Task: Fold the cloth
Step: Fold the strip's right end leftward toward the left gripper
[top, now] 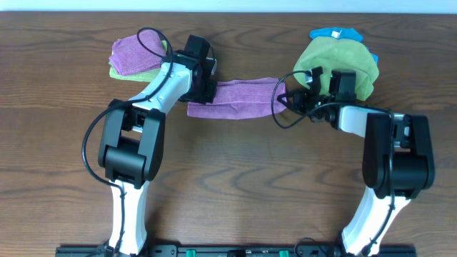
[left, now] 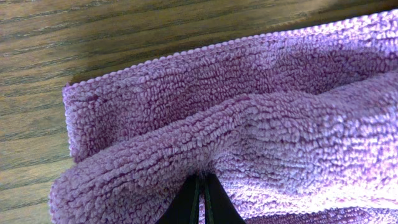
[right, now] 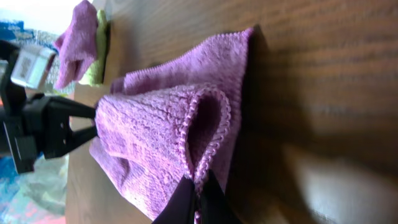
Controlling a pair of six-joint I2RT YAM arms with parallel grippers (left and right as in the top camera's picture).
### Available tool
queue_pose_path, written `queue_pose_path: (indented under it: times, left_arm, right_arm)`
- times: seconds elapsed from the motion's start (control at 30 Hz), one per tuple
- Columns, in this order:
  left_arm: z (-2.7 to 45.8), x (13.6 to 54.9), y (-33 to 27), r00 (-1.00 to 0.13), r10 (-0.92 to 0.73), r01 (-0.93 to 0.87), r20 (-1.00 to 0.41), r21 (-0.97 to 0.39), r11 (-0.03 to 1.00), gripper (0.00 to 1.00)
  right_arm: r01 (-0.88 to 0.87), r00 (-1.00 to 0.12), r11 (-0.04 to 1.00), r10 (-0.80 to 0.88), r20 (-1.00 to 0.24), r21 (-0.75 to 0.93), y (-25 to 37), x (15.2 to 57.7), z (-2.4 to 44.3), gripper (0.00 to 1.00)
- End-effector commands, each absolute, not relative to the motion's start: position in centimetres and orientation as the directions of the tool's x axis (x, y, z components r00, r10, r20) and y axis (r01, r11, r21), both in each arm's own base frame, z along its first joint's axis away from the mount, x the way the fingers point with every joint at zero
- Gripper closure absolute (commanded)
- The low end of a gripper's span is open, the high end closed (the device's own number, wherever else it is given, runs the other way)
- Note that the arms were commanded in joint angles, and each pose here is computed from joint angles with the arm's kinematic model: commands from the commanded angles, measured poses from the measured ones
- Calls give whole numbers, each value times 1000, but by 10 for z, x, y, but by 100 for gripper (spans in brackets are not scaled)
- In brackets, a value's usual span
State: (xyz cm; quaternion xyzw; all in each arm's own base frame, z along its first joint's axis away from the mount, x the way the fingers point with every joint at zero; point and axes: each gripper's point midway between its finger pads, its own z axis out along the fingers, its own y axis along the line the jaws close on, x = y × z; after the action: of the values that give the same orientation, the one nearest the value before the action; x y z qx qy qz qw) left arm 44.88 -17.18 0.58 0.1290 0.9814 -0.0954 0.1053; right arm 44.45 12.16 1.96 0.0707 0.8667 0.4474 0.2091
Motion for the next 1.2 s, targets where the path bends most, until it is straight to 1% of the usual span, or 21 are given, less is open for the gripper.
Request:
queue_pose_path:
  times: [0.0, 0.13, 0.23, 0.37, 0.47, 0.53, 0.9, 1.0, 1.17]
  left_arm:
    - [15, 447, -174, -941, 234, 278, -245, -167, 946, 94]
    - [15, 447, -174, -941, 233, 278, -245, -167, 946, 94]
    - [15, 447, -174, -943, 225, 270, -244, -169, 948, 94]
    - [15, 447, -174, -947, 212, 257, -241, -173, 951, 94]
    - [14, 447, -173, -948, 212, 256, -239, -173, 951, 94]
    - [14, 446, -173, -948, 211, 255, -237, -173, 951, 94]
    - [14, 445, -173, -951, 208, 251, -229, -175, 952, 94]
    - [15, 444, -177, -950, 209, 256, -230, -198, 946, 94]
    - [35, 451, -179, -937, 205, 266, -282, -201, 943, 94]
  right_arm:
    - [-68, -913, 586, 290, -287, 807, 126, 446, 21, 99]
    - [-75, -922, 595, 265, -283, 801, 129, 442, 28, 98]
    - [-113, -921, 596, 238, -310, 795, 139, 440, 41, 98]
    - [-175, -905, 640, 195, -379, 748, 156, 437, 62, 99]
    - [-204, -882, 689, 178, -436, 695, 159, 438, 77, 99]
    - [-204, -873, 709, 180, -453, 675, 156, 438, 85, 99]
    - [-194, -876, 737, 167, -452, 648, 155, 434, 87, 98]
    - [-197, -876, 736, 165, -454, 648, 156, 435, 88, 99]
    - [-204, -870, 745, 159, -466, 635, 156, 438, 92, 98]
